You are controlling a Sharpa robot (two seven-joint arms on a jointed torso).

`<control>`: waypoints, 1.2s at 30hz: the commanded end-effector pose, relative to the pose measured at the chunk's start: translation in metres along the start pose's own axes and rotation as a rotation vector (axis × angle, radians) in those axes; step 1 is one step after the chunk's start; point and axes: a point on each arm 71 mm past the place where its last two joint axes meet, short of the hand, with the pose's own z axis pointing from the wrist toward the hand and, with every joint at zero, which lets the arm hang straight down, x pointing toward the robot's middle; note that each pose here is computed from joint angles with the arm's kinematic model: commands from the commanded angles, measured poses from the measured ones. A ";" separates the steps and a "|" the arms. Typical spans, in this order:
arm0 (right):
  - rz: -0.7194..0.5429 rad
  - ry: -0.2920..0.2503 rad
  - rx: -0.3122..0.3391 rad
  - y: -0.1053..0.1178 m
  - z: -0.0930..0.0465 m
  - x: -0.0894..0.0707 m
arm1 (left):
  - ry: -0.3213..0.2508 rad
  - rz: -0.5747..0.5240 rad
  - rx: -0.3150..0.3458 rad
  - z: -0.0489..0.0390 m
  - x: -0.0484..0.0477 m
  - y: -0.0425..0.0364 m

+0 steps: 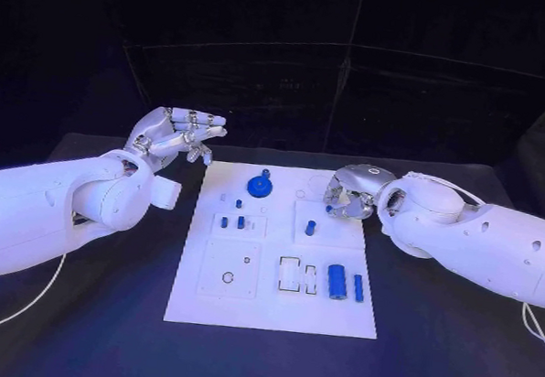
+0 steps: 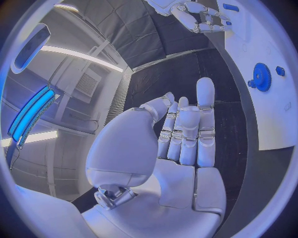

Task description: Assemble the parts on the task board

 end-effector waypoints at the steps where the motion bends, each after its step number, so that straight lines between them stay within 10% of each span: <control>1: -0.013 0.023 -0.019 0.004 0.000 0.002 | -0.022 -0.018 0.012 0.0001 -0.0022 -0.0013; 21: -0.065 0.048 0.013 0.009 0.004 0.009 | -0.036 -0.016 -0.006 -0.0011 -0.0053 0.0001; 36: -0.103 -0.065 0.013 0.016 -0.001 0.001 | -0.036 -0.016 -0.019 -0.0016 -0.0074 0.0010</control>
